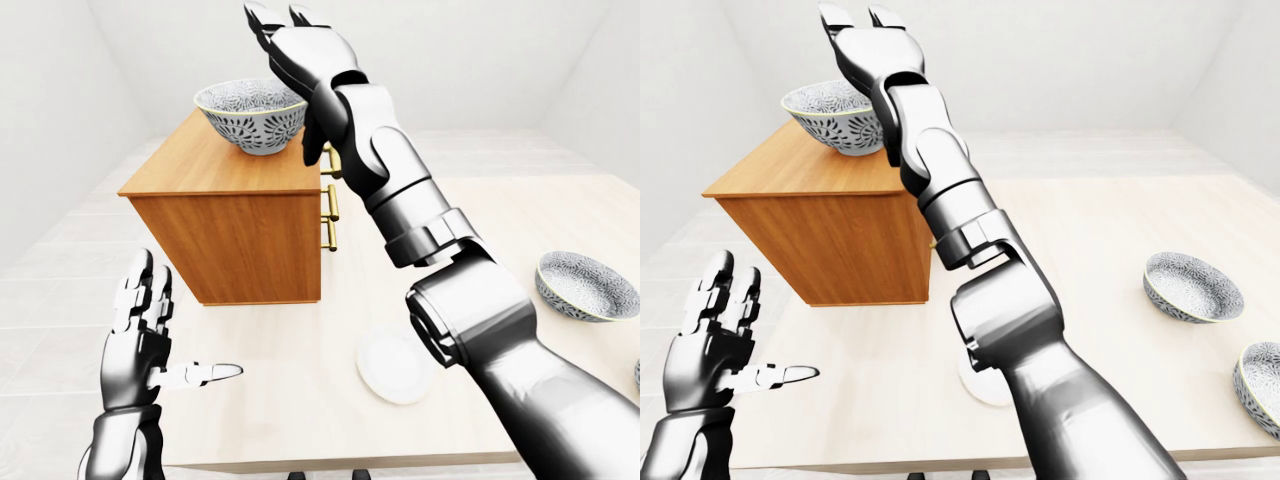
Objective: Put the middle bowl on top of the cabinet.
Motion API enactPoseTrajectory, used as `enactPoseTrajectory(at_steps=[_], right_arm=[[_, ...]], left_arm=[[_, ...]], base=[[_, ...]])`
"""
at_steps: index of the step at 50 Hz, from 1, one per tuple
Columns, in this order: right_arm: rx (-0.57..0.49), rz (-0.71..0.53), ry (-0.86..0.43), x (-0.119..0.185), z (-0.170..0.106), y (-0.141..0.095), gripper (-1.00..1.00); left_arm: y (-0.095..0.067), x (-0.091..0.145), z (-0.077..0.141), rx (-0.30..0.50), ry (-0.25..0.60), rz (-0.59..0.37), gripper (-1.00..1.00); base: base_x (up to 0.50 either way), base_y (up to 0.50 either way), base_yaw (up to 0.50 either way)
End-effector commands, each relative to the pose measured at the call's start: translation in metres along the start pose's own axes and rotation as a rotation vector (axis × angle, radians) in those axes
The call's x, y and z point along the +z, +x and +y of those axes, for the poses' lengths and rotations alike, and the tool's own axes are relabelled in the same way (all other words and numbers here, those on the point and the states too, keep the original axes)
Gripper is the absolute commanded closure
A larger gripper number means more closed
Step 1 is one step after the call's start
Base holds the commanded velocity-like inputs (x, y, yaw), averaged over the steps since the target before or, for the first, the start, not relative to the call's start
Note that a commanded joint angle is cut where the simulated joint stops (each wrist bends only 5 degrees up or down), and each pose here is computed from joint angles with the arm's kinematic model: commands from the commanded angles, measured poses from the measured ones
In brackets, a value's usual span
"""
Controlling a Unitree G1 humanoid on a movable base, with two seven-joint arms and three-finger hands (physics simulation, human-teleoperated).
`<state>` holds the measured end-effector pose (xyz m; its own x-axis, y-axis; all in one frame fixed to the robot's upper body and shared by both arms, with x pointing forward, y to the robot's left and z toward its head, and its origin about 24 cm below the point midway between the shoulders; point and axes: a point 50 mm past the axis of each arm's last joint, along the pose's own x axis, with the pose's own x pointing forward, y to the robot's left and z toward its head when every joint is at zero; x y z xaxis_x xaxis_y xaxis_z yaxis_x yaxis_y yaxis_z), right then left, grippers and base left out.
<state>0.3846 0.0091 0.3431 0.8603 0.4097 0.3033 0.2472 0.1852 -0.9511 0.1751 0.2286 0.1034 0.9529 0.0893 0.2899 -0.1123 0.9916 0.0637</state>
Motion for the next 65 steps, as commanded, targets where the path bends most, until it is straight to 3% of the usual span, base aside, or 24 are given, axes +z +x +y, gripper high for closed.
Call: enactPoseTrajectory(at_steps=[1,34,53,65], right_arm=[[-0.017,0.025,-0.003,-0.012,-0.008,-0.002,-1.0],[-0.062,0.144,0.007,-0.062,-0.032,-0.01,-1.0],[-0.088,0.274,-0.023,-0.108,-0.046,-0.02,-1.0],[-0.18,0.356,0.019,-0.141,-0.084,-0.035,-1.0]], left_arm=[[0.002,-0.001,-0.001,-0.004,-0.006,-0.002,-1.0],[-0.001,0.006,-0.002,-0.007,-0.004,-0.007,-1.0],[0.002,0.01,-0.006,-0.013,0.008,-0.009,-1.0],[0.003,0.007,-0.014,-0.03,0.012,0.001,-1.0]], base=[[0.0,0.0,0.0],[0.0,0.0,0.0],[0.0,0.0,0.0],[0.0,0.0,0.0]])
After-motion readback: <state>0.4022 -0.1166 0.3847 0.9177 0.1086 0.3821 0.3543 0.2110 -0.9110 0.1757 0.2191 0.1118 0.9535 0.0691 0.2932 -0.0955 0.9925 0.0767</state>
